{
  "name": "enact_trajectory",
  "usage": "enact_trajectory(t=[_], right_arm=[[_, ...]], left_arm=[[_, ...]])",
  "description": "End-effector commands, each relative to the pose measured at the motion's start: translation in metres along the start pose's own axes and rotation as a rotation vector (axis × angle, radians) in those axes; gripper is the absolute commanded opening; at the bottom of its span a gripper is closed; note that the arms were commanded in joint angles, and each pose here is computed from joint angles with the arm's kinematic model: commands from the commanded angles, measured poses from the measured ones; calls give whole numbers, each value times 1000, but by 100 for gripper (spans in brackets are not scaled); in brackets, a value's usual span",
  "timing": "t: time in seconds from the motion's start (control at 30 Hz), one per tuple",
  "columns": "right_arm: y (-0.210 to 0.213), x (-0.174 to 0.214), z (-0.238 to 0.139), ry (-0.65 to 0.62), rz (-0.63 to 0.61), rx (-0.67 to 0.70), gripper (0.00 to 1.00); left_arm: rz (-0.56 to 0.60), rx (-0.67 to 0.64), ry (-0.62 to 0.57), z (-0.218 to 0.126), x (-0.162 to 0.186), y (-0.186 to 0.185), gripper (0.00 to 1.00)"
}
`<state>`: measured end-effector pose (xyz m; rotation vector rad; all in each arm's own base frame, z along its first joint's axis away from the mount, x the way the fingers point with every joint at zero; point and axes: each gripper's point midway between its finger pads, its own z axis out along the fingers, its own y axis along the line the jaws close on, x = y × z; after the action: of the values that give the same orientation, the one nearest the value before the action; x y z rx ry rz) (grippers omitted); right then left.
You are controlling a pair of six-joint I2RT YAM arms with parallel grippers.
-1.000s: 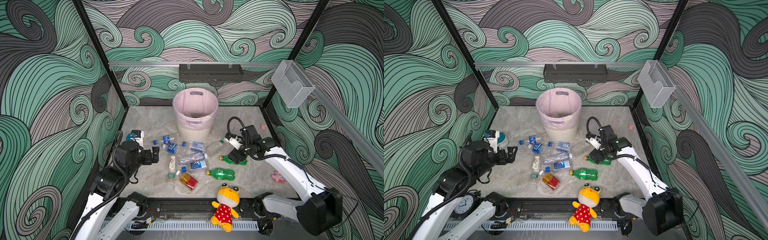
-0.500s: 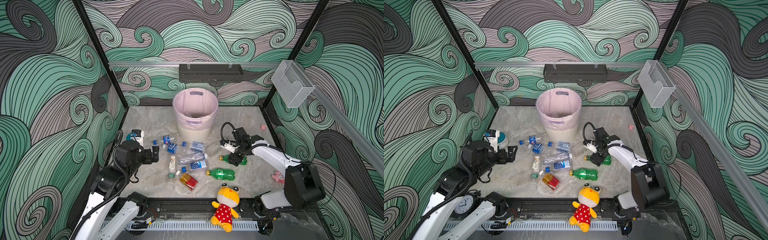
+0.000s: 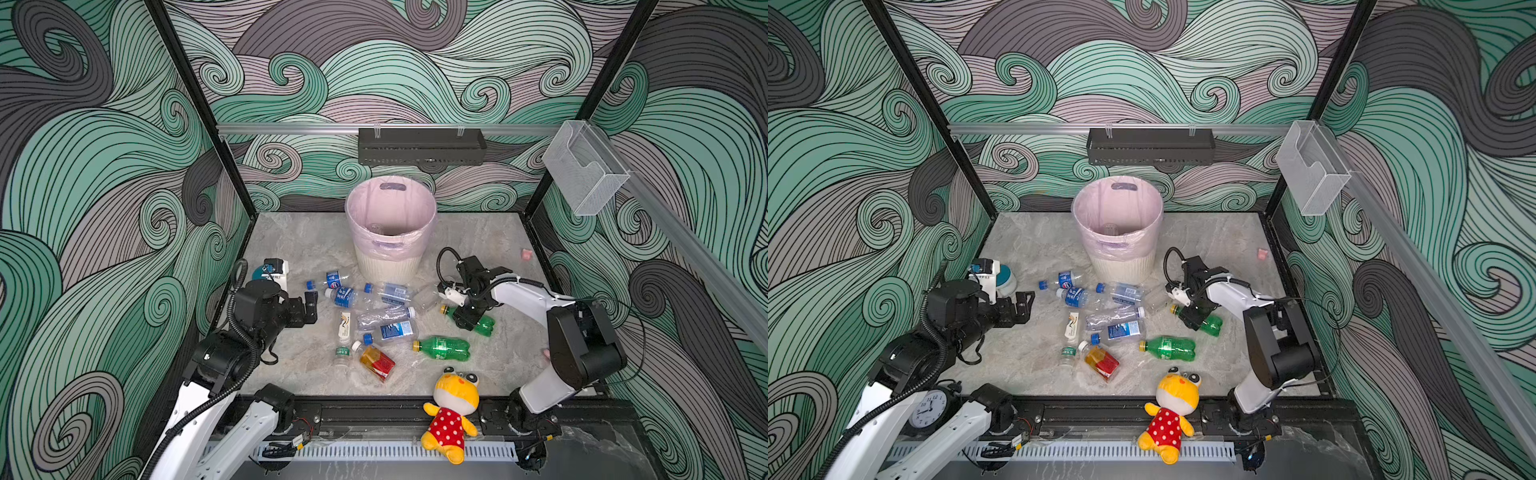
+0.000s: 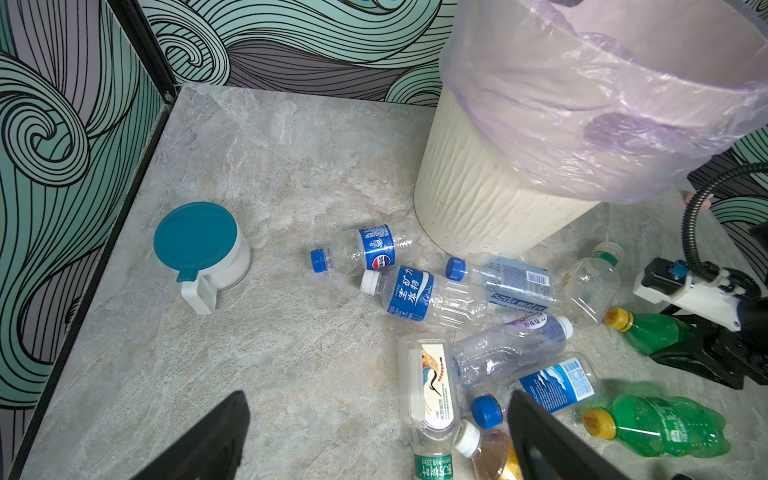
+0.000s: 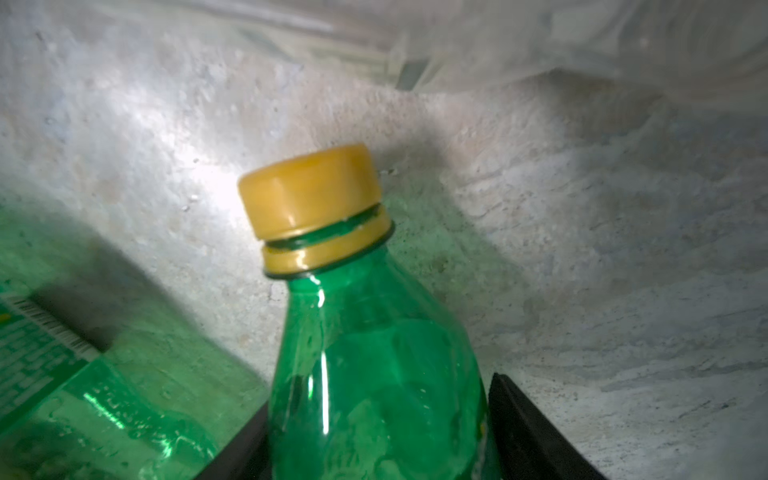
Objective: Throw the plastic bottles in the bin
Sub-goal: 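Grasp the green Sprite bottle by its neck with the right gripper and lift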
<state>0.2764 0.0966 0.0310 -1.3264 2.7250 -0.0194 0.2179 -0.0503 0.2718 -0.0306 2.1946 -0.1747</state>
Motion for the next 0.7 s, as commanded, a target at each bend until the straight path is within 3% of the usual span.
enact_trajectory(t=[0.0,0.27,0.67], right_arm=[[-2,-3,-4,4,35,1,63],[0,-13,-25,-55,89,17,55],[-2,-36,-105,-326,313,58,49]], left_arm=[[2,-26,-8,1,-4,4,99],[4,-56,1,6,-2,8,99],[-14,-66,4,10,-4,8,99]])
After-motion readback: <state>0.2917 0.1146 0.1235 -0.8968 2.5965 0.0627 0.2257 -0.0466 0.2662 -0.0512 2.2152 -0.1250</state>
